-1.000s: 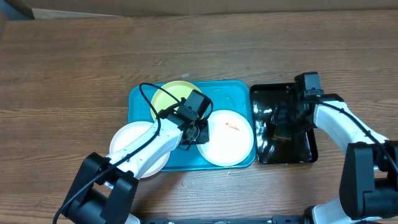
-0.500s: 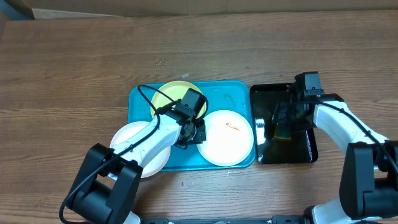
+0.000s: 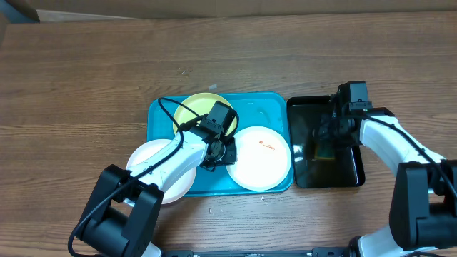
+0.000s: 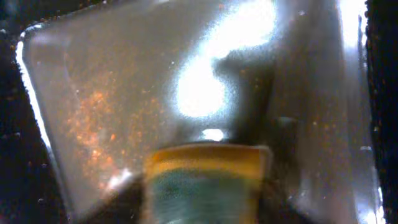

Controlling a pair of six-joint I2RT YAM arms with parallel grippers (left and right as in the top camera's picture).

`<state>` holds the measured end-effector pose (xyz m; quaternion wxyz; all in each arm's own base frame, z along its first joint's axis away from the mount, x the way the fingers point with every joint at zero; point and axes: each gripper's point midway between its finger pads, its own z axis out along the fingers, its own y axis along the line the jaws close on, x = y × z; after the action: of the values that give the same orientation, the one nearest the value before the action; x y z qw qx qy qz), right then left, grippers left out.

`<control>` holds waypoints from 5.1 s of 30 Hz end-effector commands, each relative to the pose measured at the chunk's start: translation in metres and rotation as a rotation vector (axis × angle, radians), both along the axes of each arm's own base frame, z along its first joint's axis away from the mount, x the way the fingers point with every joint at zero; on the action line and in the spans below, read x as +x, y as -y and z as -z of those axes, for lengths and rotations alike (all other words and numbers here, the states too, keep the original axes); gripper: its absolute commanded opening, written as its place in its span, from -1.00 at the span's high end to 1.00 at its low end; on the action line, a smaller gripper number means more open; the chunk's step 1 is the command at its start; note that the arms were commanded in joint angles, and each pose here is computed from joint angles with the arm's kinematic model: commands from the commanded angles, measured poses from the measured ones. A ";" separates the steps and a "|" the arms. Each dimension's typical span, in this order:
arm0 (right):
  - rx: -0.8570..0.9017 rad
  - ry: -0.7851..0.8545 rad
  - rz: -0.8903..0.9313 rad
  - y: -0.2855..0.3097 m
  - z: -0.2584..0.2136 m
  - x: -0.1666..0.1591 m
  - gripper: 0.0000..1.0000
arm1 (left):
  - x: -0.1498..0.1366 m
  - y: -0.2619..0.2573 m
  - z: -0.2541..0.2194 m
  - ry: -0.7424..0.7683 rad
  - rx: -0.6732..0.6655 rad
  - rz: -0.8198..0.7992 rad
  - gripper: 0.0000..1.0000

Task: Clean dirty plates on tray and stack at the side
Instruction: 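Dip the held sponge in the water of the black tray, then scrub the right white plate with the sponge in the right gripper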

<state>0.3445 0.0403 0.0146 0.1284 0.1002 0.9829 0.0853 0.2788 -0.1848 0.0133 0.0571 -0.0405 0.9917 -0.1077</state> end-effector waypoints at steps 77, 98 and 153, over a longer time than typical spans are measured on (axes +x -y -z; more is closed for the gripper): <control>0.002 -0.217 0.004 -0.023 -0.056 -0.039 0.92 | -0.004 0.000 0.006 -0.021 0.003 0.014 0.83; -0.163 -0.062 -0.450 -0.141 -0.060 -0.056 0.92 | -0.003 0.001 0.005 -0.017 -0.004 0.015 0.92; 0.056 -0.087 -0.801 -0.186 0.027 -0.082 0.92 | -0.004 0.001 0.005 -0.020 -0.002 0.015 0.91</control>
<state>0.2916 0.2237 0.0059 0.0897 -0.2434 0.9575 0.1257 0.2778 -0.1862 0.0130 0.0541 -0.0359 0.9917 -0.1114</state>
